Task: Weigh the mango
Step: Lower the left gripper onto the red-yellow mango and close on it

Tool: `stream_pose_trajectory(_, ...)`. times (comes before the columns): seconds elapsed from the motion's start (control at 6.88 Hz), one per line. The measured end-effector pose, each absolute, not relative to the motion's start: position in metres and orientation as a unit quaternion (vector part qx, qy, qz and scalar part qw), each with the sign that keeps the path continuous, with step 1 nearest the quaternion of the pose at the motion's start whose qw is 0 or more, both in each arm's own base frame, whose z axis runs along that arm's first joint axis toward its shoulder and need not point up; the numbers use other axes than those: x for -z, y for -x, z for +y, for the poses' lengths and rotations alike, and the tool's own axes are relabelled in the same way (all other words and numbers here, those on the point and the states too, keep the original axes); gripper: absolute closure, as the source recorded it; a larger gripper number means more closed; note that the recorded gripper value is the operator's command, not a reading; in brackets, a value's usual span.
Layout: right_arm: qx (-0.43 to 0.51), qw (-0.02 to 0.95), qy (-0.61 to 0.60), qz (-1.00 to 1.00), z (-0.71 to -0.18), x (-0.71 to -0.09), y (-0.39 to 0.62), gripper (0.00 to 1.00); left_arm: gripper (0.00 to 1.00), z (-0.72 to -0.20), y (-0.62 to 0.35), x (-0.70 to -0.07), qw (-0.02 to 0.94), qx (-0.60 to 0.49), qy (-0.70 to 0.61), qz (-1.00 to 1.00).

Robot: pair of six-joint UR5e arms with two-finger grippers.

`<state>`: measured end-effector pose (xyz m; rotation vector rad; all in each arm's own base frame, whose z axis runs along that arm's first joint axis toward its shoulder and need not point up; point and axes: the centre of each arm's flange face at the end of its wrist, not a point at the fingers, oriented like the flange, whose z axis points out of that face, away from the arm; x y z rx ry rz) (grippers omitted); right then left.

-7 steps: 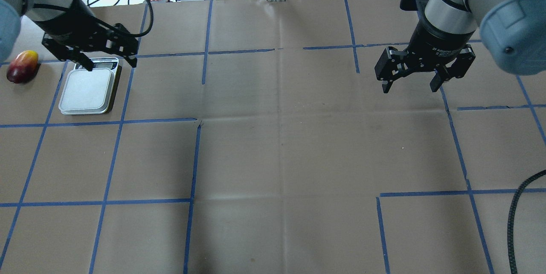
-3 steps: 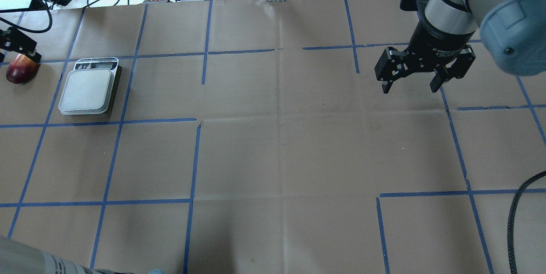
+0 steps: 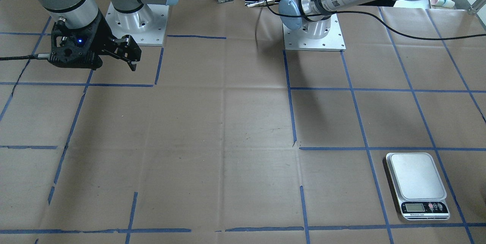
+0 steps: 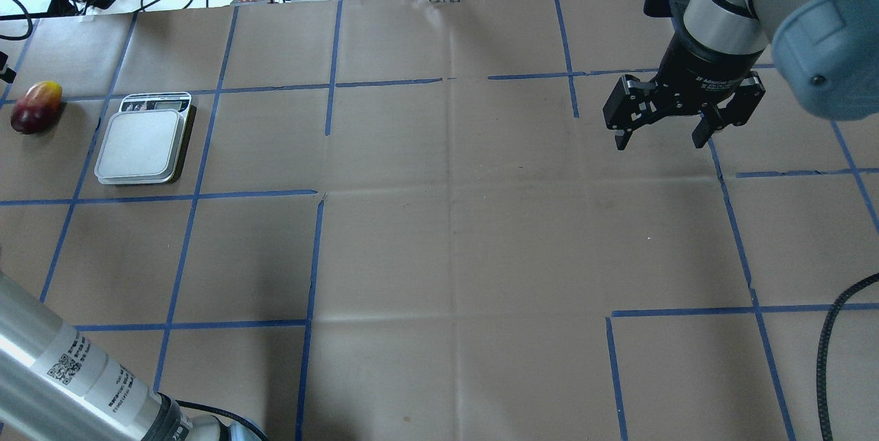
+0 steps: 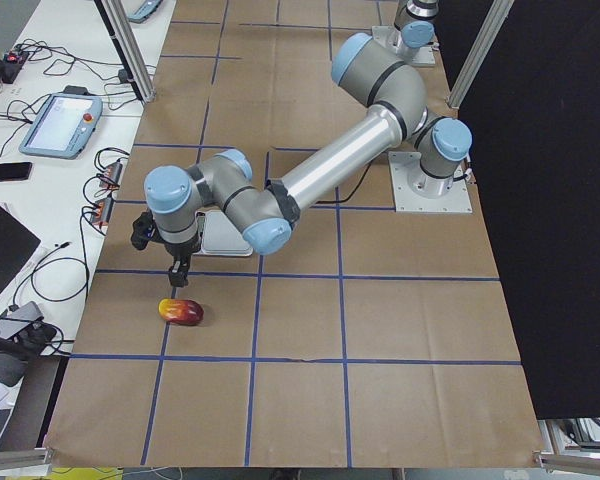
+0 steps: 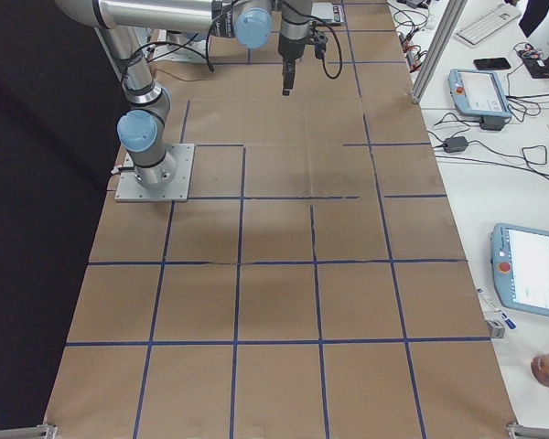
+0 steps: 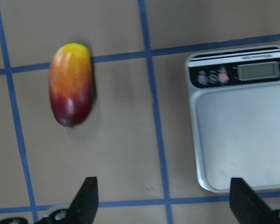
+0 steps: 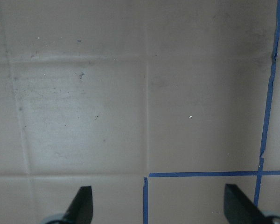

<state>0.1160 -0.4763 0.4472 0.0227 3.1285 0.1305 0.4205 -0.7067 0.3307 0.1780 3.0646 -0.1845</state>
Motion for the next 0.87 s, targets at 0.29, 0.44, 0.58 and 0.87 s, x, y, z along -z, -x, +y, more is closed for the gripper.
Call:
stream_pose_trajectory(0.29, -0.042, 0.005, -0.007, 0.999, -0.476, -0.447, -0.116, 0.0, 0.01, -0.729, -0.462, -0.291, 0.017, 0.069, -0.052, 0.996)
stream_pose_trajectory(0.44, -0.042, 0.005, -0.007, 0.999, -0.476, -0.447, -0.116, 0.0, 0.01, -0.733, -0.469, -0.276, 0.011, 0.068, -0.05, 0.996)
stream_pose_trajectory(0.58, -0.042, 0.005, -0.007, 0.999, -0.476, -0.447, -0.116, 0.0, 0.01, -0.737, -0.472, -0.26, 0.003, 0.067, -0.05, 0.996)
stream_pose_trajectory(0.87, -0.042, 0.005, -0.007, 0.999, -0.476, -0.447, -0.116, 0.0, 0.01, -0.746, -0.471, -0.218, -0.022, 0.069, -0.05, 0.996)
